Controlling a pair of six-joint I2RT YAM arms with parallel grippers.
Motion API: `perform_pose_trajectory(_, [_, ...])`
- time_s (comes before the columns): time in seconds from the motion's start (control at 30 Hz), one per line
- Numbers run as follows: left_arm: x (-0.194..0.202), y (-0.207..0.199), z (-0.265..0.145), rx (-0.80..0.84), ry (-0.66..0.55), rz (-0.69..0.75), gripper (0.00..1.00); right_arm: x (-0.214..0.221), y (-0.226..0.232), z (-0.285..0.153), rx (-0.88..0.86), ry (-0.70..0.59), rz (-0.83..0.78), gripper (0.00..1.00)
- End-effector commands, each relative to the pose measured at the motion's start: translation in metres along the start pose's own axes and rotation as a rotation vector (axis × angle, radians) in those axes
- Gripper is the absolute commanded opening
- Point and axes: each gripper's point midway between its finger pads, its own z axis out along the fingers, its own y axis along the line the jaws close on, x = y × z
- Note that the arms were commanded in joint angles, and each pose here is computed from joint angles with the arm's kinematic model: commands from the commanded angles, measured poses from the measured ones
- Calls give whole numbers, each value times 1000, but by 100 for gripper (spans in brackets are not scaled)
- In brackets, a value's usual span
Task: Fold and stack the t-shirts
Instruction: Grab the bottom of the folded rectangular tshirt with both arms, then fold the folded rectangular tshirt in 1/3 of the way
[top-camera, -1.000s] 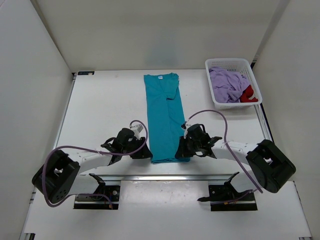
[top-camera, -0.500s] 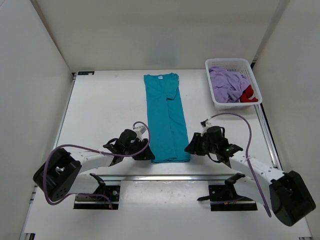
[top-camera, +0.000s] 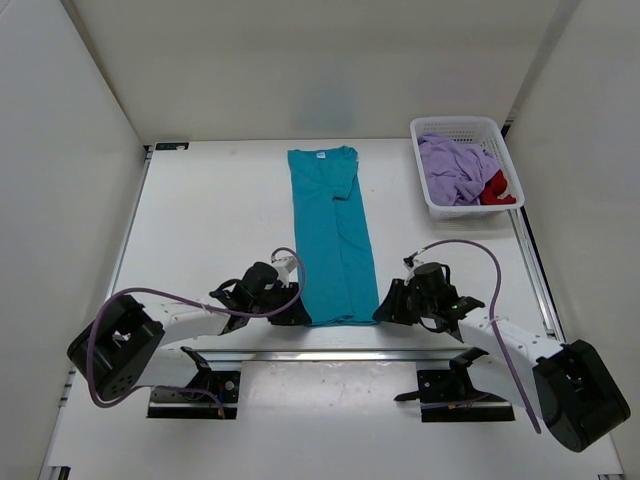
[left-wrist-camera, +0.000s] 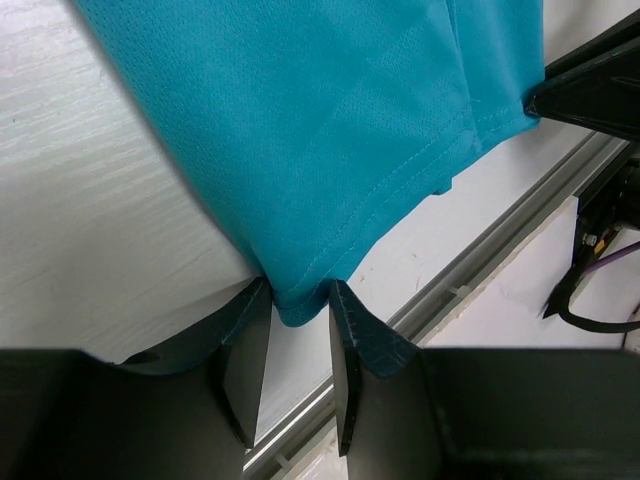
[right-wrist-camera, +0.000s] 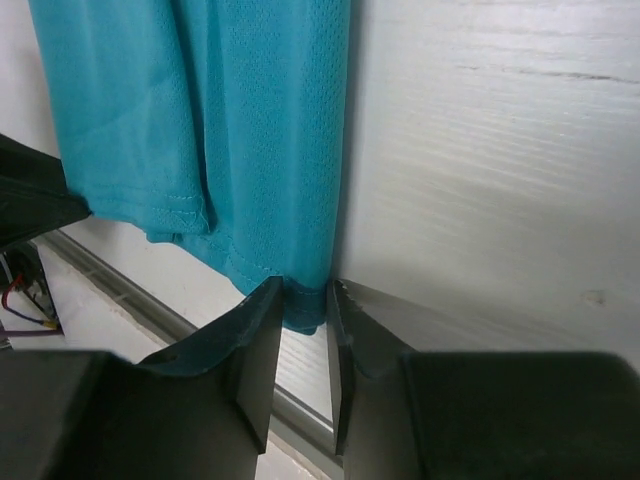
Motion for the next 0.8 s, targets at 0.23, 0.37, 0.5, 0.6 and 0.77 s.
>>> perform_pose_trajectory(0.23, [31,22,-8,-70,68,-46,13,19,3,-2,-29,28,1,1])
perform_pose_trajectory(0.37, [38,27,-23,-86,49,-66,0,44,11,-5,-23,80,-18,0])
perform_pose_trajectory(0.5, [40,21,-42,-52,17,-85,0,55,28,-14,-33,82,-30,0])
perform_pose_trajectory(0.6, [31,8,-55,-11,-22,-98,0,41,46,-25,-58,50,-60,1])
perform_pose_trajectory(0.77, [-34,-10,-74,16,-168,-86,0,-21,70,-30,-146,-39,-106,0])
